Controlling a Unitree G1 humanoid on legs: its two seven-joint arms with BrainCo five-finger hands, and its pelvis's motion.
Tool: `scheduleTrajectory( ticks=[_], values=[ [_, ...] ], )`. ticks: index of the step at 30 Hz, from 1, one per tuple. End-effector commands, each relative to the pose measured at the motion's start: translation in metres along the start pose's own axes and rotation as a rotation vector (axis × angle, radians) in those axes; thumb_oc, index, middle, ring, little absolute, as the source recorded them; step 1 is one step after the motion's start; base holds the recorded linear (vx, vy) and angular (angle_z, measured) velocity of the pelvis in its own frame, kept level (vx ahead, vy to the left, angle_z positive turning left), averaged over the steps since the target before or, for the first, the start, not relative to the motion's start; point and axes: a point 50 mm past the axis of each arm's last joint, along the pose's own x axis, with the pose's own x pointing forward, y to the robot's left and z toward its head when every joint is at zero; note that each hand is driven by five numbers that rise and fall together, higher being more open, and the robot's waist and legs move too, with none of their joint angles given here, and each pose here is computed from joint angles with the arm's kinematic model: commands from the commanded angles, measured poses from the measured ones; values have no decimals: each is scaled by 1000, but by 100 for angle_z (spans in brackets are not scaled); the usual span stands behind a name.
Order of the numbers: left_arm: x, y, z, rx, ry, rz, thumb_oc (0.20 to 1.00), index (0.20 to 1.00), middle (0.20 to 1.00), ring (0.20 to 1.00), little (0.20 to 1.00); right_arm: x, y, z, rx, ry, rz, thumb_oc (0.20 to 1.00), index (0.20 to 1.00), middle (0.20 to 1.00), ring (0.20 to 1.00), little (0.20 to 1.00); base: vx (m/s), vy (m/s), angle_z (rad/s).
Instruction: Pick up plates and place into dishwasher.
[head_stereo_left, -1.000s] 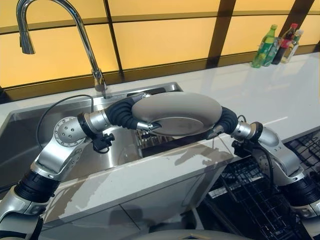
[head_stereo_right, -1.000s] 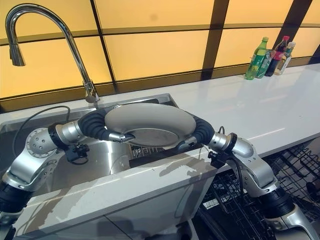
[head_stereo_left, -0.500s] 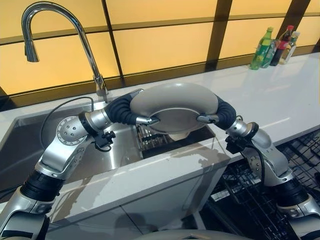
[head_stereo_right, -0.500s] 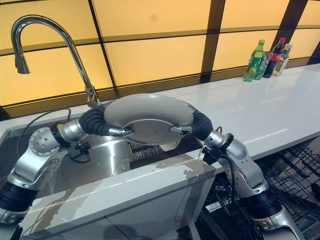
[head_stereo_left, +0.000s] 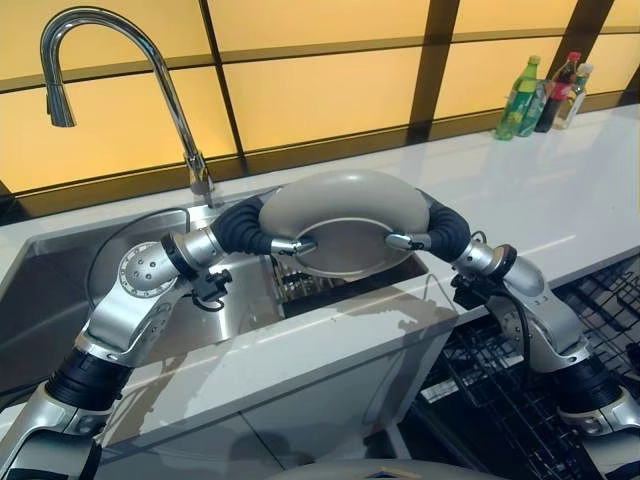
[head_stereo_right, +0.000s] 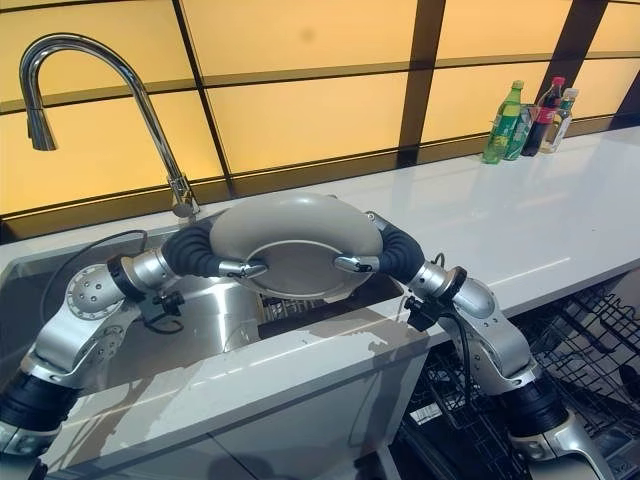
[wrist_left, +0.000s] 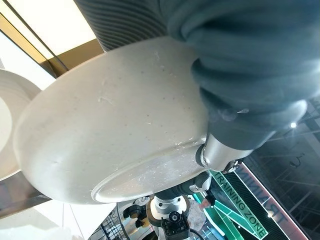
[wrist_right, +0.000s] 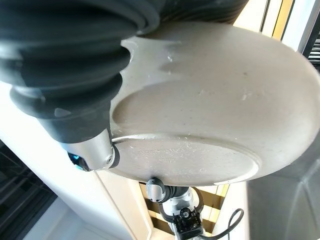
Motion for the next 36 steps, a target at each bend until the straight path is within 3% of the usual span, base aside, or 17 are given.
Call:
scheduleTrajectory(
  ticks=[1, 8, 20, 29, 36],
  values=[
    [19, 9, 20, 14, -147, 130, 1000, 1000, 1000, 1000, 1000, 25, 30, 17, -107, -65, 144, 200, 200, 200, 200, 200, 0, 0, 0],
    [1, 21, 14, -32, -200, 390, 1000, 1000, 1000, 1000, 1000, 11, 14, 21, -240, -30, 23, 200, 200, 200, 200, 200, 0, 0, 0],
    [-37, 43, 28, 9, -337, 768, 1000, 1000, 1000, 1000, 1000, -26, -24, 54, -593, -28, -343, 200, 200, 200, 200, 200, -9, -2, 0],
    [-43, 48, 30, -10, -352, 821, 1000, 1000, 1000, 1000, 1000, -50, -39, 79, -754, -61, -556, 200, 200, 200, 200, 200, -4, 5, -3],
    [-49, 54, 28, -35, -318, 854, 1000, 1000, 1000, 1000, 1000, -84, -51, 92, -912, -62, -843, 200, 200, 200, 200, 200, 3, 5, -10]
  ],
)
